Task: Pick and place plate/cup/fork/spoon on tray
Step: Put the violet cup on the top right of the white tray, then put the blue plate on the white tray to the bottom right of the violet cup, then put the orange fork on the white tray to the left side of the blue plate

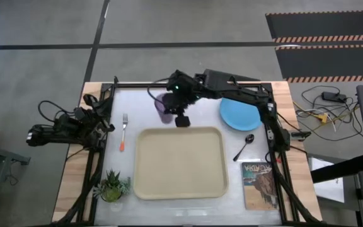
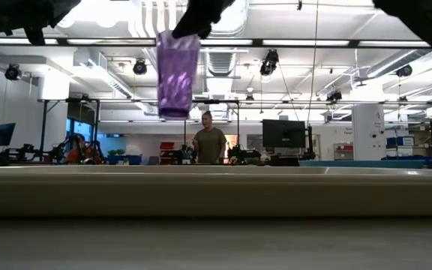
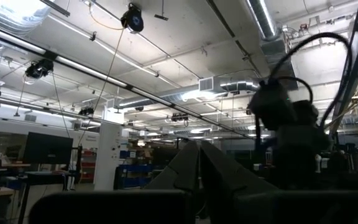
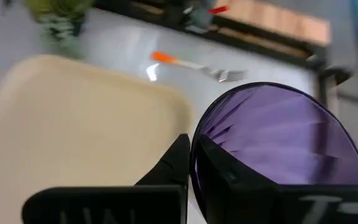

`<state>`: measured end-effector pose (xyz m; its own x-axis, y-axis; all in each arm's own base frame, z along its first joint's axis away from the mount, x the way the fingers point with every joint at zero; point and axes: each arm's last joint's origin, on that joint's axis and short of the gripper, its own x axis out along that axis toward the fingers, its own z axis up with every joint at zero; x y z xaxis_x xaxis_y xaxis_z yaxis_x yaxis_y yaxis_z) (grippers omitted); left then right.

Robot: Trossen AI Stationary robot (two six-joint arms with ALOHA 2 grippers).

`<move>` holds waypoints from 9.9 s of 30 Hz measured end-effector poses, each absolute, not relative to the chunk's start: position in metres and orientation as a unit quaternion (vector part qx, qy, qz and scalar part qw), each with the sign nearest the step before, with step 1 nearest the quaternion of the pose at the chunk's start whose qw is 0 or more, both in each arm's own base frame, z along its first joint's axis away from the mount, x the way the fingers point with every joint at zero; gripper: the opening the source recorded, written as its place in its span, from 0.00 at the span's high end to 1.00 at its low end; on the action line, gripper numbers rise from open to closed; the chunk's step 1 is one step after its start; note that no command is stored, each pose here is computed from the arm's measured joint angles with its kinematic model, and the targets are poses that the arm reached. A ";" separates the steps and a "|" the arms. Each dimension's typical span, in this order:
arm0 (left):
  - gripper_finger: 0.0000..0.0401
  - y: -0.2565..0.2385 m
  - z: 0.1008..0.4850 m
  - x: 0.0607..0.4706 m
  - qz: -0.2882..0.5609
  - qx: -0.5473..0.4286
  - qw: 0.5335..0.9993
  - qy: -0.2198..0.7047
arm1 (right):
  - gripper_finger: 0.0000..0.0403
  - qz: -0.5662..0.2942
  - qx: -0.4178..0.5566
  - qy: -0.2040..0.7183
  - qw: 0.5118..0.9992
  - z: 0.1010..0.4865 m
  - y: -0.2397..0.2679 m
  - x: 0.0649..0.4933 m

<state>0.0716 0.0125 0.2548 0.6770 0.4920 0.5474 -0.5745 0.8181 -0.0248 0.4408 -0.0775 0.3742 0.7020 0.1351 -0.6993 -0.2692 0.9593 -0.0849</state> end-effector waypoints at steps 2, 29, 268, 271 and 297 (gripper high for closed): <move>1.00 0.013 0.255 0.071 0.292 0.074 0.912 -0.279 | 0.98 0.116 -0.061 0.400 0.907 0.373 -0.063 0.434; 1.00 0.013 0.253 0.073 0.280 0.040 0.917 -0.281 | 0.98 -0.105 0.050 0.402 0.908 0.282 0.032 0.305; 1.00 0.013 0.255 0.071 0.281 0.038 0.914 -0.289 | 0.98 0.168 -0.107 0.432 0.880 0.298 0.136 0.429; 1.00 0.012 0.252 0.073 0.276 0.030 0.919 -0.280 | 0.98 0.173 -0.106 0.448 0.871 0.278 0.145 0.436; 1.00 0.012 0.249 0.074 0.257 -0.016 0.920 -0.295 | 0.88 0.130 -0.070 0.502 0.852 0.207 0.155 0.465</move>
